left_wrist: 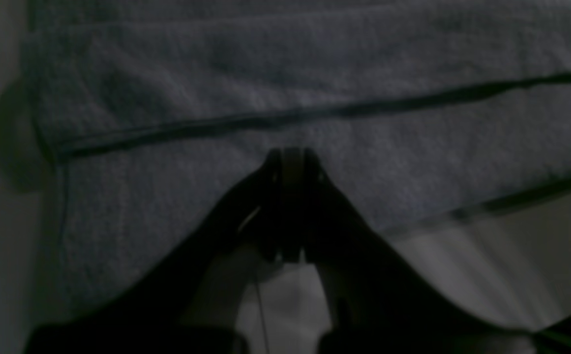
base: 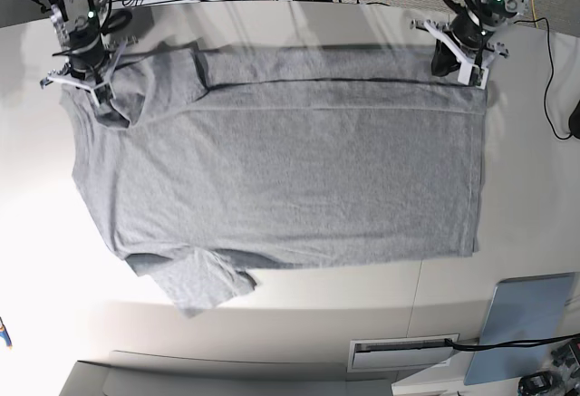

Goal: Fold the T-shirt properly
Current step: 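Release the folded edge and raise both grippers off the shirt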

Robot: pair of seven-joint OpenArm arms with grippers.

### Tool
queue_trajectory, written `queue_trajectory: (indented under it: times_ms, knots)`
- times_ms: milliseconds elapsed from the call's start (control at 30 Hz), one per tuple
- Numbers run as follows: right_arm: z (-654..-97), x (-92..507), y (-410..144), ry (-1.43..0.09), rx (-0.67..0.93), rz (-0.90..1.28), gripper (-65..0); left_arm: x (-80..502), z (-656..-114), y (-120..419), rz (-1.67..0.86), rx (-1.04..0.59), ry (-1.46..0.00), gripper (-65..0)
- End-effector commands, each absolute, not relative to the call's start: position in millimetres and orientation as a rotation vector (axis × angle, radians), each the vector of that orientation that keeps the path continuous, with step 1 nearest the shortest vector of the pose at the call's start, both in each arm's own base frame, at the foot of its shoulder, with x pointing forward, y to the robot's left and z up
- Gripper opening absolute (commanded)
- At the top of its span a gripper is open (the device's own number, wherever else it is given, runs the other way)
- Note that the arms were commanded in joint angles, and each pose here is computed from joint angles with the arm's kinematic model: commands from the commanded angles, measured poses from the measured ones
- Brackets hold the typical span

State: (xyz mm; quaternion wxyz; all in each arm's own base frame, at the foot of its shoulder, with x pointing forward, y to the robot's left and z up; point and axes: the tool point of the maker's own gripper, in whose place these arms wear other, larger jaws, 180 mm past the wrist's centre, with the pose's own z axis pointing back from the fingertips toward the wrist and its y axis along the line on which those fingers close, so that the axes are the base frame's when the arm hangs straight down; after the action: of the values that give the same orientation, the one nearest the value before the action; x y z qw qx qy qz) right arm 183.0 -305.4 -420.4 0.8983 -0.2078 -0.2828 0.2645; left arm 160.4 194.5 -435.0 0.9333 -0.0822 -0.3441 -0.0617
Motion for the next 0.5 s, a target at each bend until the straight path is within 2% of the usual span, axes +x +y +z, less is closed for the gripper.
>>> queue_trajectory:
  times_ms: [0,300,467]
  knots:
    - [-431,160,-308,-0.488,-0.415,0.573,-65.0,116,-461,204,-0.169,-0.118,-0.504,-65.0]
    - [-421,133,-292,-0.471,-0.417,0.666,-65.0,64,-471,209,-0.210,-0.085,-0.388,-65.0]
    - [-422,117,-288,-0.442,-0.400,0.677,-65.0,51,-463,211,-0.226,-0.070,-0.378,-65.0]
